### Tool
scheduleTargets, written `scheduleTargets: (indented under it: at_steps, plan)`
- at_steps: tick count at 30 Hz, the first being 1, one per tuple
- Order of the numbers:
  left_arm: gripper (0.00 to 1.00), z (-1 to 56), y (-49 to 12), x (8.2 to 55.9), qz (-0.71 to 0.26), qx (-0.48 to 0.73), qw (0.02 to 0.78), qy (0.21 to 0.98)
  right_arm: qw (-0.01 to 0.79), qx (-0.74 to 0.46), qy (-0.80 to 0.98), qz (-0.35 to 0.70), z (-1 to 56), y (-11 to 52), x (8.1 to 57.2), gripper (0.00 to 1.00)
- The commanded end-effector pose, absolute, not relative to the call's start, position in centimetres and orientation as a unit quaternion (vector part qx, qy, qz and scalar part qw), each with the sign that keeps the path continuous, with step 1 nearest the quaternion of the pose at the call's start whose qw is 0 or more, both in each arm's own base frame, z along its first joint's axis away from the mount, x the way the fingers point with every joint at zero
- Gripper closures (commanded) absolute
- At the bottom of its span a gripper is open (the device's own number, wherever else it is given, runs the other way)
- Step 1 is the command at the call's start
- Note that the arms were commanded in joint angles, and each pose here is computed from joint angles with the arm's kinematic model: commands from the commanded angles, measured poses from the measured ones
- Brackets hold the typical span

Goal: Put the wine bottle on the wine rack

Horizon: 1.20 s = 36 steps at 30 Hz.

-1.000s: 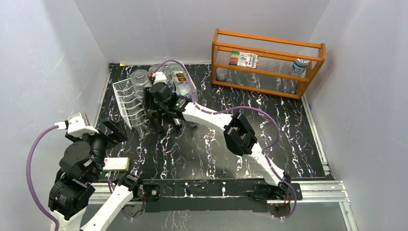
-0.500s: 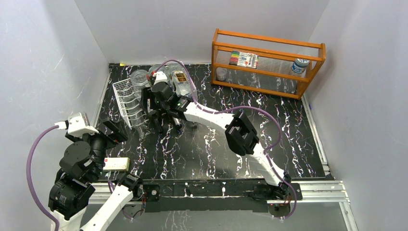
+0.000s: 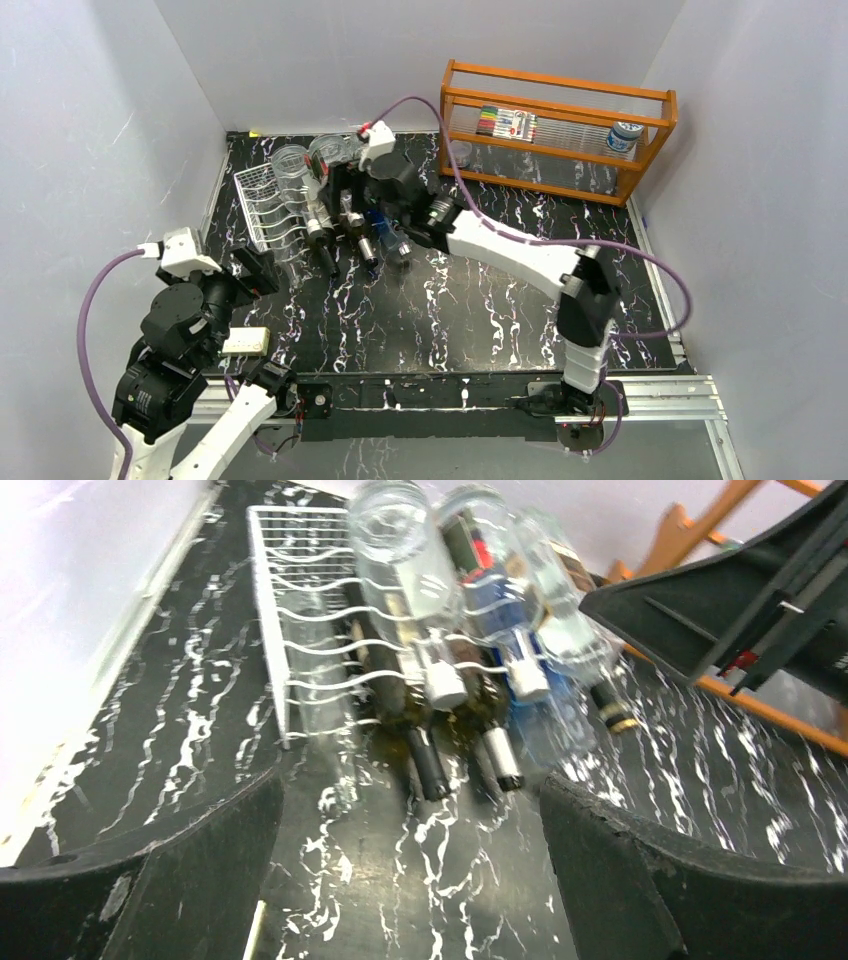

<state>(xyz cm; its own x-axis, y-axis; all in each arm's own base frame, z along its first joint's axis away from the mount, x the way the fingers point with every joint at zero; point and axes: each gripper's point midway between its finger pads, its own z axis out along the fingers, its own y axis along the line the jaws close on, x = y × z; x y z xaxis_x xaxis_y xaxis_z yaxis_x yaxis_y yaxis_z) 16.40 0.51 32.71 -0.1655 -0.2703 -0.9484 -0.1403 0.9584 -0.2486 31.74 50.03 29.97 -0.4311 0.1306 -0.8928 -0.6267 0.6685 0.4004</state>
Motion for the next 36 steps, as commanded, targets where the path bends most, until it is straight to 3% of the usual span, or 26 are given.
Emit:
scheduleTargets:
  at_steps: [1,9,14,26,36]
  plan:
    - [0.02,31.8,-3.9,17.2,-0.116,-0.036,0.604,0.788,0.547,-0.154,0.743,0.354,32.9,44.3,29.9,0.02]
    - [0.02,29.2,-7.8,17.8,-0.183,0.007,0.552,0.813,0.545,-0.087,0.809,0.205,28.1,30.8,27.1,0.02]
    - [0.02,29.9,-7.7,18.6,-0.177,-0.005,0.560,0.810,0.563,-0.039,0.813,0.143,29.4,23.2,25.2,0.02]
    - [0.02,38.4,-5.4,18.1,-0.148,-0.006,0.646,0.749,0.667,0.066,0.720,0.181,40.1,10.5,20.5,0.02]
    - [0.02,45.0,-2.5,15.8,-0.120,-0.019,0.714,0.690,0.686,0.086,0.695,0.198,42.6,7.3,18.9,0.02]
